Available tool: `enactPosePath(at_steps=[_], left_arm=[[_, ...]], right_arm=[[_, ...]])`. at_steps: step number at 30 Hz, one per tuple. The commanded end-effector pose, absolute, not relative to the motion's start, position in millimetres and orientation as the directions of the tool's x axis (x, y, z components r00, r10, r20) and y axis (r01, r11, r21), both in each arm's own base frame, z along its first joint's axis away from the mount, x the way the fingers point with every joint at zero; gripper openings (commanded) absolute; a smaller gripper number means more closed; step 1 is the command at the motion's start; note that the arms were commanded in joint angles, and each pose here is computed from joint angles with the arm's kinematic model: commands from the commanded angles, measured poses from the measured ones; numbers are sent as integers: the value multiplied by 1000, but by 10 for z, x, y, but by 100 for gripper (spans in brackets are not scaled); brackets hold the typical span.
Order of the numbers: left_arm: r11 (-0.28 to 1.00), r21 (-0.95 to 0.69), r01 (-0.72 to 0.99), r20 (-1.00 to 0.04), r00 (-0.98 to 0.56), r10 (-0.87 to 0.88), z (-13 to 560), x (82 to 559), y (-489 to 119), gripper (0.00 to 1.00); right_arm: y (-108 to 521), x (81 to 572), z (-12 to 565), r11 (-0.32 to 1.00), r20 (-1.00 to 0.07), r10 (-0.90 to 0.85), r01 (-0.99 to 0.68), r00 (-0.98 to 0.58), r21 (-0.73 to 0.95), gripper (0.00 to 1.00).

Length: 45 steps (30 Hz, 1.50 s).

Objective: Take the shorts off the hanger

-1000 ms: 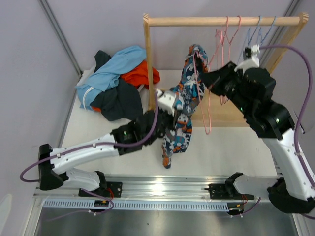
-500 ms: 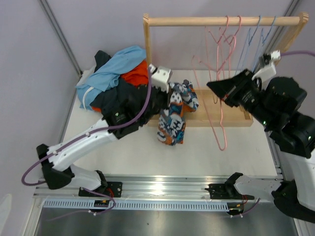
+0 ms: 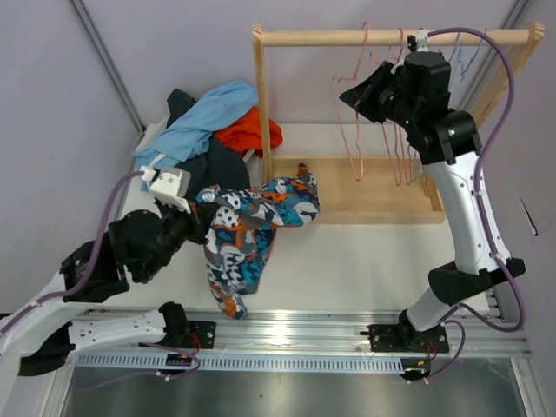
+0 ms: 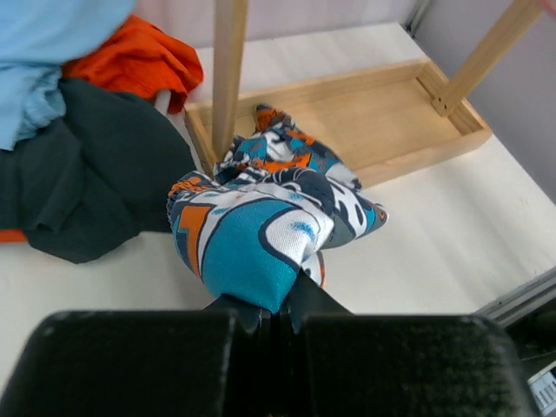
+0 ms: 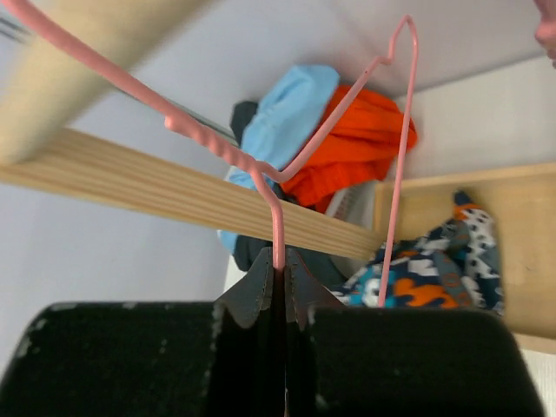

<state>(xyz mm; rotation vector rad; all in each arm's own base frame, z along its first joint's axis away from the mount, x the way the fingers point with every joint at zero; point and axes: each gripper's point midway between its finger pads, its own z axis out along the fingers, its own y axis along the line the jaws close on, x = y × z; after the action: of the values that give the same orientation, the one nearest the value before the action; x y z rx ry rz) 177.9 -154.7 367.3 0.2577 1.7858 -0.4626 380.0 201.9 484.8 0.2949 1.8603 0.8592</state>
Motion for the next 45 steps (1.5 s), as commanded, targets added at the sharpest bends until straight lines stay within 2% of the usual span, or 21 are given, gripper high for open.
enactPosePath(at_steps=[1, 5, 9, 10, 12, 13, 14, 15, 16, 17, 19, 21, 22, 25, 27, 32, 33, 35, 37, 40, 45], left_arm=[[928, -160, 336, -973, -210, -92, 3983, 1811, -1281, 0], [955, -36, 293, -996, -89, -11, 4445, 1969, -1181, 0], [970, -35, 239, -998, 34, -44, 5129, 2220, -1083, 0], [965, -9, 263, -998, 60, -25, 5227, 2281, -1124, 0], [982, 34, 187, -998, 58, 24, 5283, 2670, -1083, 0], [985, -3, 170, -990, 138, -27, 5689, 2656, -951, 0], [991, 15, 131, -994, 105, 1, 5623, 3014, -936, 0], [993, -7, 116, -987, 160, -26, 5870, 3076, -859, 0], [995, -30, 100, -976, 214, -51, 6114, 3120, -765, 0], [996, -23, 88, -986, 164, -37, 5955, 3590, -763, 0], [994, -46, 98, -951, 300, -74, 6464, 3651, -658, 0], [986, -53, 158, -944, 314, -101, 6418, 4137, -707, 0], [983, -55, 174, -912, 393, -120, 6591, 4229, -698, 0], [954, -89, 286, -911, 365, -194, 6306, 4831, -769, 0], [942, -118, 315, -938, 275, -210, 5828, 5303, -870, 0], [934, -191, 301, -970, 89, -227, 4836, 5906, -951, 1], [941, -222, 255, -975, -35, -221, 4212, 6036, -931, 5], [953, -239, 184, -971, -53, -233, 4049, 5980, -807, 53], [961, -261, 94, -959, -141, -246, 3517, 5891, -682, 99], [972, -231, 44, -957, -192, -219, 3174, 5719, -581, 99], [982, -188, -22, -978, -86, -189, 3997, 5106, -352, 99]], right_arm=[[2130, 3824, 5054, 657, -699, 571, -271, -431, 703, 0], [2150, 3856, 4863, 667, -691, 556, -247, -462, 703, 0], [2097, 3698, 4708, 665, -687, 555, -246, -469, 705, 0], [2108, 3682, 4514, 673, -678, 542, -228, -496, 704, 10], [2061, 3528, 4546, 668, -690, 541, -253, -481, 700, 44], [2057, 3497, 4374, 680, -686, 527, -236, -501, 695, 81], [2011, 3401, 4414, 679, -693, 531, -245, -488, 692, 90], [1986, 3367, 4362, 687, -698, 525, -241, -487, 685, 97], [1981, 3342, 4185, 697, -690, 515, -221, -509, 682, 99], [1952, 3302, 4149, 700, -691, 514, -217, -508, 681, 99], [1890, 3183, 4008, 709, -694, 507, -211, -511, 673, 99], [1840, 3014, 4002, 697, -696, 512, -231, -503, 679, 99], [1857, 2988, 3821, 693, -685, 509, -224, -522, 685, 99], [1824, 2818, 3601, 678, -671, 514, -226, -534, 700, 99], [1794, 2740, 3466, 677, -669, 514, -224, -537, 701, 99], [1816, 2666, 3239, 672, -655, 498, -225, -568, 706, 99], [1815, 2663, 3209, 673, -653, 497, -221, -571, 706, 99], [1799, 2650, 3234, 674, -661, 498, -228, -561, 702, 99], [1760, 2634, 3296, 684, -679, 497, -238, -540, 690, 99], [1696, 2597, 3414, 700, -704, 493, -248, -512, 670, 100], [1479, 2463, 3754, 746, -770, 483, -265, -416, 611, 99]])
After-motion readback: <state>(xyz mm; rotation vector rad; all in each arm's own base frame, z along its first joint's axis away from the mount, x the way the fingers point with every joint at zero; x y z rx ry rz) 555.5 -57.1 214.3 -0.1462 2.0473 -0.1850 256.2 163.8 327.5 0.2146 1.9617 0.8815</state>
